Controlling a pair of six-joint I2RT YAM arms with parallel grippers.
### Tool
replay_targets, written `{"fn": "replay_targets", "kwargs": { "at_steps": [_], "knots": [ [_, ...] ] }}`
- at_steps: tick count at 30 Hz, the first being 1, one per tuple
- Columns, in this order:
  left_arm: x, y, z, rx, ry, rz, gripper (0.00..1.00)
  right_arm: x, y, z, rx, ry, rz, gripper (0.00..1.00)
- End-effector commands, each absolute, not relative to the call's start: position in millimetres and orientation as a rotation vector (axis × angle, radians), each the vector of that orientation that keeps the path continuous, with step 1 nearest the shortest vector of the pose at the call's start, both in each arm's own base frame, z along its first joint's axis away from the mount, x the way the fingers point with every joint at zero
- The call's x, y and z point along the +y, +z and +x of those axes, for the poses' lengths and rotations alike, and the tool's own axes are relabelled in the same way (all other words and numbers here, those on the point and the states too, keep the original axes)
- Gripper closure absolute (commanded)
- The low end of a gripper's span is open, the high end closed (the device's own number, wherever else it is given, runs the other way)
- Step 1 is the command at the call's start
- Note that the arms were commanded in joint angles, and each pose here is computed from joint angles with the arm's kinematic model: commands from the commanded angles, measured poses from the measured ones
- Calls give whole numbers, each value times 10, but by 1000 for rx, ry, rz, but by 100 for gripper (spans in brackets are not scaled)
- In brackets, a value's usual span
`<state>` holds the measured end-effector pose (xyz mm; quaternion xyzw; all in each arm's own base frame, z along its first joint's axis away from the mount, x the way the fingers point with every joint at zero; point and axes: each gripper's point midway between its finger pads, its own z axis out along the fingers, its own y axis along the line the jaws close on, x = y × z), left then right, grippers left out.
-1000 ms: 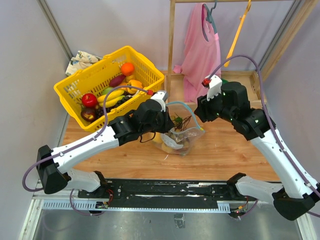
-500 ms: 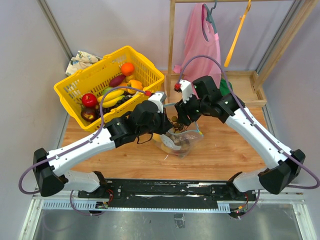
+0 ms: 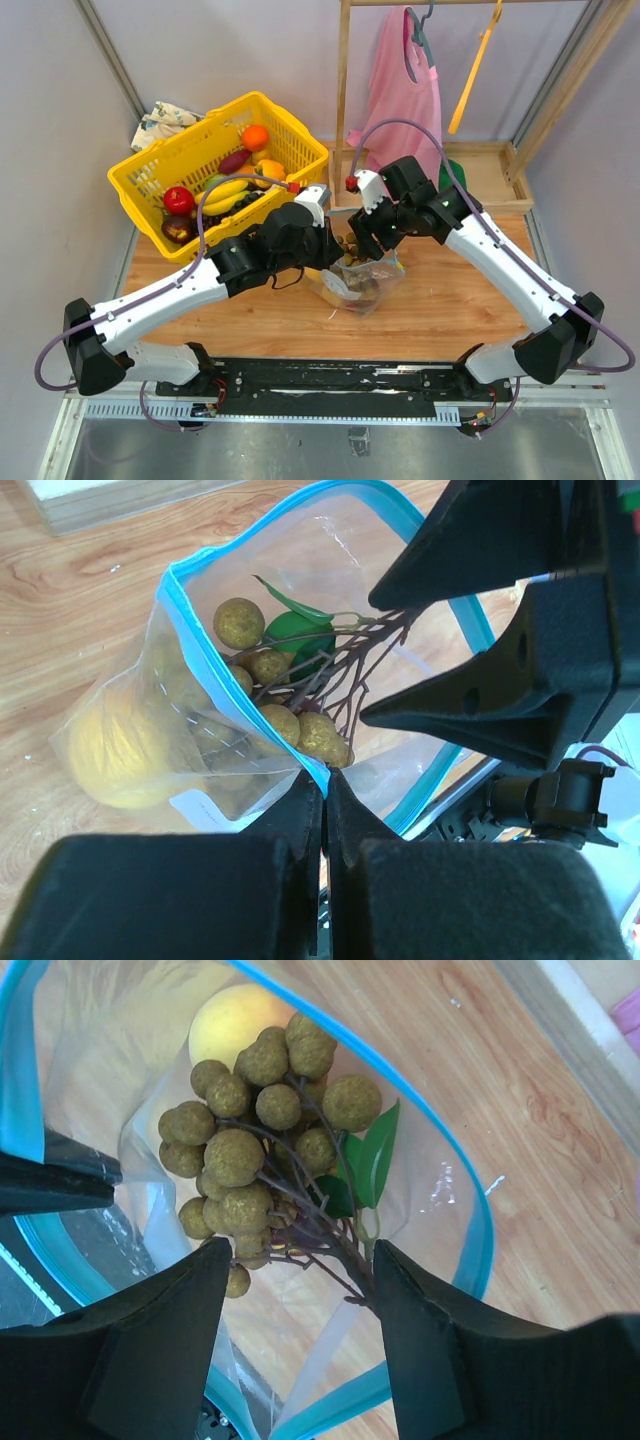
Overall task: Place the food in the zip-top bag and seal the zipper
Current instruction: Adjust the zipper food storage bag at the center of the board.
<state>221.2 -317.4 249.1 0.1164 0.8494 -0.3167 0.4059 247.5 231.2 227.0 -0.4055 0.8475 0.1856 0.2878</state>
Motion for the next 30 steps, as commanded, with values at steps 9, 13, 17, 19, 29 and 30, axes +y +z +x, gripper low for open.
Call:
{"fn": "replay_targets", "kwargs": {
  "at_steps": [9,13,17,19,29,30],
  "knots": [
    [-3143,2578,2219,2101,-822,287,100,2313,1978,2164,2399,467,-1232,45],
    [-3141,2569,2216,2103,-822,287,100,2301,1931,2140,2436,438,-1248,51],
    [-3136,2568,2216,2102,-822,283,100,2271,1916,2158,2451,397,-1247,59],
    [-3130,2564,2218,2103,-820,281,100,2253,1919,2178,2454,371,-1239,61],
    [-3130,2566,2214,2101,-825,276,100,2217,1986,2235,2428,291,-1238,91],
    [-3130,2554,2214,2103,-823,277,100,2221,1991,2240,2428,291,-1236,91]
  ]
}}
